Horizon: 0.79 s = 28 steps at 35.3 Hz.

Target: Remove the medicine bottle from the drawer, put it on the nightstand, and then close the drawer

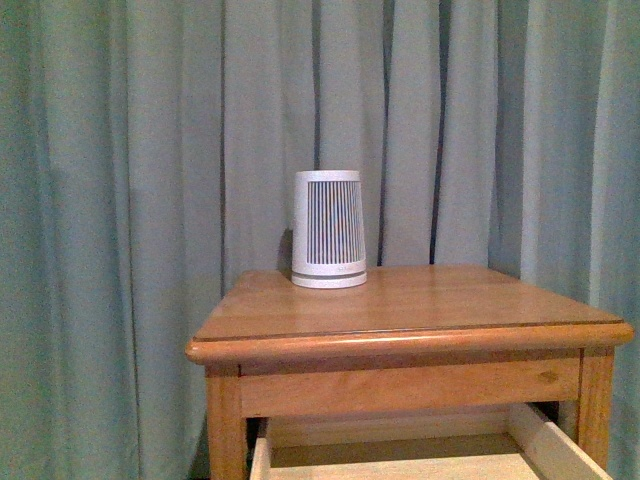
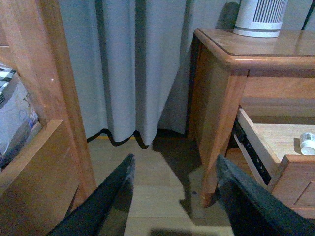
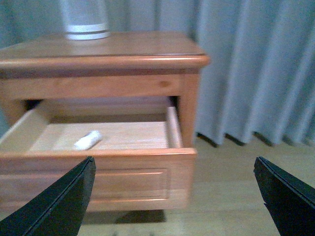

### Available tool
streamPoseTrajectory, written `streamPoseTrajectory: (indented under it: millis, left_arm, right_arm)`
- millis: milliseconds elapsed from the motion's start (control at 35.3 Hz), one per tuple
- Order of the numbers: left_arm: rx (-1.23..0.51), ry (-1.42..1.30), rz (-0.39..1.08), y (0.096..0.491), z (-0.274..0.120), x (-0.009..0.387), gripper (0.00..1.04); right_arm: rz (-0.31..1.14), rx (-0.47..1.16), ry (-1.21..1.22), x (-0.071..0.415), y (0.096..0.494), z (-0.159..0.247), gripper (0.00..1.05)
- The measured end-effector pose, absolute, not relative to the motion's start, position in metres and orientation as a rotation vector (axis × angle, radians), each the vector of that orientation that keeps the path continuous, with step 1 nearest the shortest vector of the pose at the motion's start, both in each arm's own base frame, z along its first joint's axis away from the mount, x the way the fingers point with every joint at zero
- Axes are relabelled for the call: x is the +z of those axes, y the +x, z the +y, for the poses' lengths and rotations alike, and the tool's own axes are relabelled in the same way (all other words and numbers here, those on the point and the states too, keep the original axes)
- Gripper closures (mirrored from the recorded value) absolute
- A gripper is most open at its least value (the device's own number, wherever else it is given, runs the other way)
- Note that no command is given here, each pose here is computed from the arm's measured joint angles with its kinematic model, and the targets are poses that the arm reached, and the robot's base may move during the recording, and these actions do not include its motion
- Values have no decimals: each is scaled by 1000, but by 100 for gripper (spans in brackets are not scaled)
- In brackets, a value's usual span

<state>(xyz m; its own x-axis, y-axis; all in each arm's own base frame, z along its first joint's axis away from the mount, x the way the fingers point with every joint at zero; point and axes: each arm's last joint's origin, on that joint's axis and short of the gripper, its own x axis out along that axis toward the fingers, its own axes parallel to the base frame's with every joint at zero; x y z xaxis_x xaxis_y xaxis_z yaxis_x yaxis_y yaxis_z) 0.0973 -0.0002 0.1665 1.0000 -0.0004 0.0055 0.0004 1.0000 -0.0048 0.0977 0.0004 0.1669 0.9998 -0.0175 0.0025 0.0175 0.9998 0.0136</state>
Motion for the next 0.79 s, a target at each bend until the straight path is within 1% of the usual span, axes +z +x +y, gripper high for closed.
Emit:
streamPoseTrajectory:
  millis: [28,85,142,170,226,255,340,396,453,509,651,792]
  left_arm:
    - [-1,-5,-6,97,0,166,45]
    - [0,-5,-6,97,0,166,37]
    - [-2,-5,-6,97,0,166,25]
    - [-1,-5,-6,97,0,166,18]
    - [-1,-5,-6,97,0,166,8]
    - [0,-4,-6,97,0,166,6]
    - [-1,-4,-6,97,0,166,7]
    - [-1,-4,-6,97,0,166,7]
    - [-1,-4,-6,97,0,166,7]
    - [-1,-4,-6,97,0,166,7]
    - [-1,-4,-6,97,0,166,7]
    - [-1,-4,-6,97,0,166,7]
  right_arm:
    - [-1,-104,41,167,99,0,7]
    - [13,-200,69,167,102,-1,7]
    - [43,-309,87,167,109,-4,7]
    - [67,-333,106,170,116,-6,7]
    - [98,-346,119,180,129,-9,7]
    - [104,-351,120,185,134,-9,7]
    - [137,-338,118,200,158,-9,7]
    - [210,-306,121,208,182,-6,7]
    - [329,-254,125,210,210,1,7]
    - [404,-226,117,211,231,8,7]
    - [482,-189,89,212,272,27,7]
    - [549,-134,76,211,319,60,7]
